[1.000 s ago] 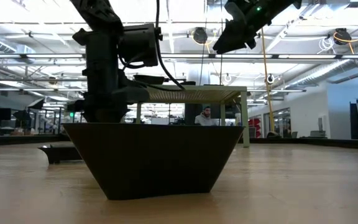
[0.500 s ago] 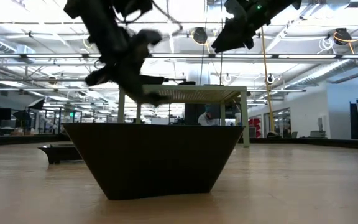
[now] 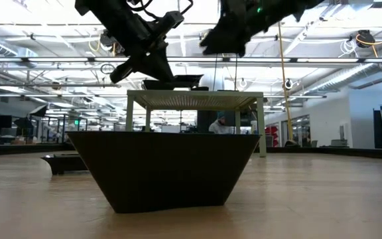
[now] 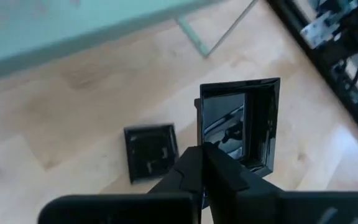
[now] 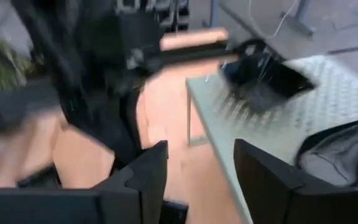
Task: Pick & Place Mini shaped plates
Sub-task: Stack the black square plate on the shelf
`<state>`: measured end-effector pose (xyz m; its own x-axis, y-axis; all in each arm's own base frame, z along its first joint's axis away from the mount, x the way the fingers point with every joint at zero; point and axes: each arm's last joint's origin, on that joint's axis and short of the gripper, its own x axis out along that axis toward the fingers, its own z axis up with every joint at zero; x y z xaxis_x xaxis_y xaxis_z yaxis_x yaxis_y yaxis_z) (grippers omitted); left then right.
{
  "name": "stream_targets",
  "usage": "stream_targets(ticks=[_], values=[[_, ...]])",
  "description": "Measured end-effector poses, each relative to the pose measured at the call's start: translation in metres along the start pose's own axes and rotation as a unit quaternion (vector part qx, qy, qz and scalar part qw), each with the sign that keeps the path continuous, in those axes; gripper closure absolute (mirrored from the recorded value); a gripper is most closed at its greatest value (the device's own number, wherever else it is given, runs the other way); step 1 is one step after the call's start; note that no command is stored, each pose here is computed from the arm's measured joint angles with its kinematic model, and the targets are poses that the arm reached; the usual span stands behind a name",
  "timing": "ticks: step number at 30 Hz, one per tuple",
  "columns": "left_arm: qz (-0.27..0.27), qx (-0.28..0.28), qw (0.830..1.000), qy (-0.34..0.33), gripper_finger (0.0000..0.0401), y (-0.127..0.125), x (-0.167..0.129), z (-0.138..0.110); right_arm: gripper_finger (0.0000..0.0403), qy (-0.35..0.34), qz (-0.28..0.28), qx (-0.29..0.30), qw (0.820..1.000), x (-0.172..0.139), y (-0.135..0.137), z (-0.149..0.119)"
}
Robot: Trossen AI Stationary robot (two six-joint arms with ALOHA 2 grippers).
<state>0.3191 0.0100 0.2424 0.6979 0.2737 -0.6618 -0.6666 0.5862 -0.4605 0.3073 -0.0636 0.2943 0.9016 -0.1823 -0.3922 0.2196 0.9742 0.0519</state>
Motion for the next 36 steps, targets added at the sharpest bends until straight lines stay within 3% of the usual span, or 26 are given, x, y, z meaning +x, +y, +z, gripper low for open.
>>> stream_targets(ticks=[8, 23, 30, 36], values=[[-0.003, 0.007, 1.000, -0.014, 0.0391, -0.001, 0.000, 0.002, 0.0212, 0.012, 0.022, -0.088, 0.996, 0.033, 0.012, -0.017], [-0.021, 0.026, 0.999, -0.030, 0.0393, -0.005, 0.000, 0.005, 0.0245, 0.037, 0.016, -0.089, 0.995, 0.043, 0.011, -0.027], [-0.023, 0.028, 0.999, -0.033, 0.0386, -0.006, 0.000, 0.005, 0.0280, 0.053, 0.015, -0.067, 0.996, 0.043, 0.010, -0.030], [-0.021, 0.027, 0.999, -0.036, 0.0396, -0.006, 0.000, 0.006, 0.0337, 0.056, 0.016, -0.067, 0.996, 0.043, 0.010, -0.031]])
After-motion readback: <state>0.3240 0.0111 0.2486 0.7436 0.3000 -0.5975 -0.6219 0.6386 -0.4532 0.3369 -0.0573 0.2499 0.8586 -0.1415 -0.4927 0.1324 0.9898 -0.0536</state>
